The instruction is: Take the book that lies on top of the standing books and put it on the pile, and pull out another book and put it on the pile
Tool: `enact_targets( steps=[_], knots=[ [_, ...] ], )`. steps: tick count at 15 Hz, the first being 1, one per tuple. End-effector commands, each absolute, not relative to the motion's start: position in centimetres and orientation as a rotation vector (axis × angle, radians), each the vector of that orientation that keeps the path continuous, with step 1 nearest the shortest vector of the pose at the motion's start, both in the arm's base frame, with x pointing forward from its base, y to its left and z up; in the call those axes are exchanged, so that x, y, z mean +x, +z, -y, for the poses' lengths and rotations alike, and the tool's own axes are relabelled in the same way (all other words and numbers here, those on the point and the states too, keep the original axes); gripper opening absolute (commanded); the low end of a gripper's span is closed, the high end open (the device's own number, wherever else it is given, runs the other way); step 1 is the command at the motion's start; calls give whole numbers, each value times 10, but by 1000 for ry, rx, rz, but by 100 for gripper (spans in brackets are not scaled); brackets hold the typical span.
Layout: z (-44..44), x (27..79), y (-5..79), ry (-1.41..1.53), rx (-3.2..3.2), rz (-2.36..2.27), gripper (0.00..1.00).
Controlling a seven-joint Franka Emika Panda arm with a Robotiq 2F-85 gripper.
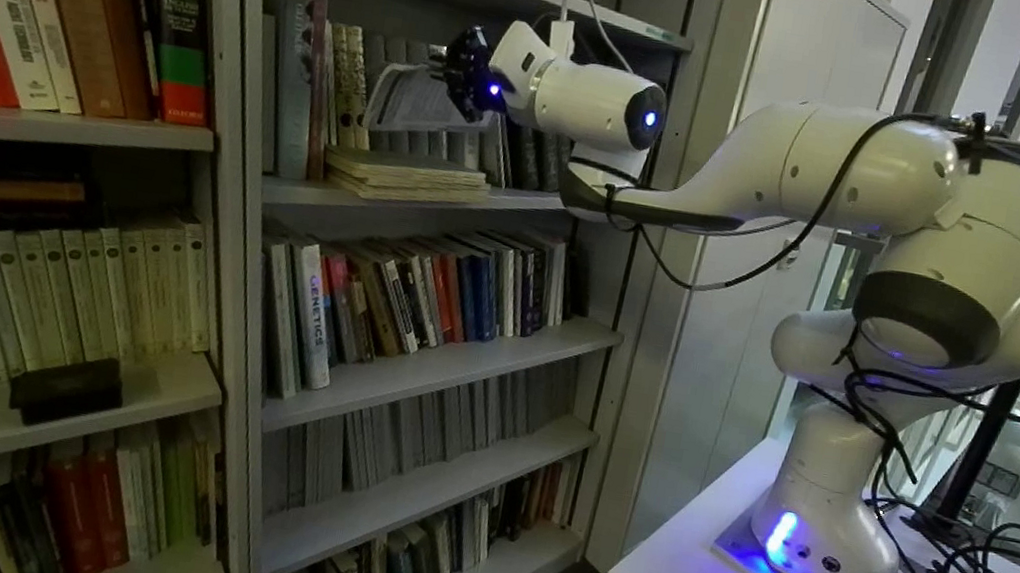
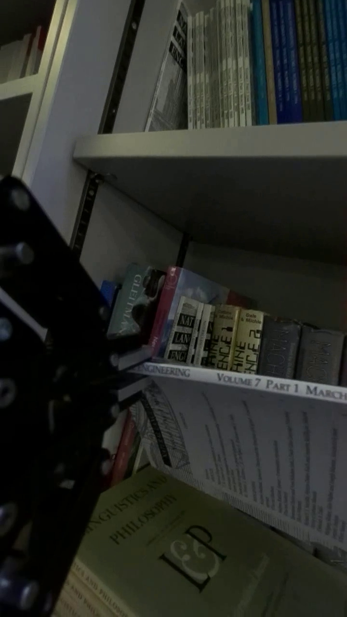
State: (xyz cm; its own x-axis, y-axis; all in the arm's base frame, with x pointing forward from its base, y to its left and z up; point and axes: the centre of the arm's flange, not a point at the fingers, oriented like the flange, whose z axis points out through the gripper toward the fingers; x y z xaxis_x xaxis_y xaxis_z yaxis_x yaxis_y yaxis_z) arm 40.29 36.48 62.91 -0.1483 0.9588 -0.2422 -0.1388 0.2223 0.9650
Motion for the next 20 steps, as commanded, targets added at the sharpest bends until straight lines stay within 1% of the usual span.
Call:
enact_targets(
  steps=[1,8,10,11,18,19,20],
  knots=[
    [-334,433,597,1212,830,-1318,2],
    [-329,463,584,1221,919,-1295,2],
    [-328,465,591,1245,1034,-1317,2],
    [-354,453,594,1198,988,-1324,7],
    [-348,458,591,1220,1034,-1321,7],
    [-348,458,592,1220,1035,-1321,2],
    [-348,458,591,1223,1035,-1324,2]
  ],
)
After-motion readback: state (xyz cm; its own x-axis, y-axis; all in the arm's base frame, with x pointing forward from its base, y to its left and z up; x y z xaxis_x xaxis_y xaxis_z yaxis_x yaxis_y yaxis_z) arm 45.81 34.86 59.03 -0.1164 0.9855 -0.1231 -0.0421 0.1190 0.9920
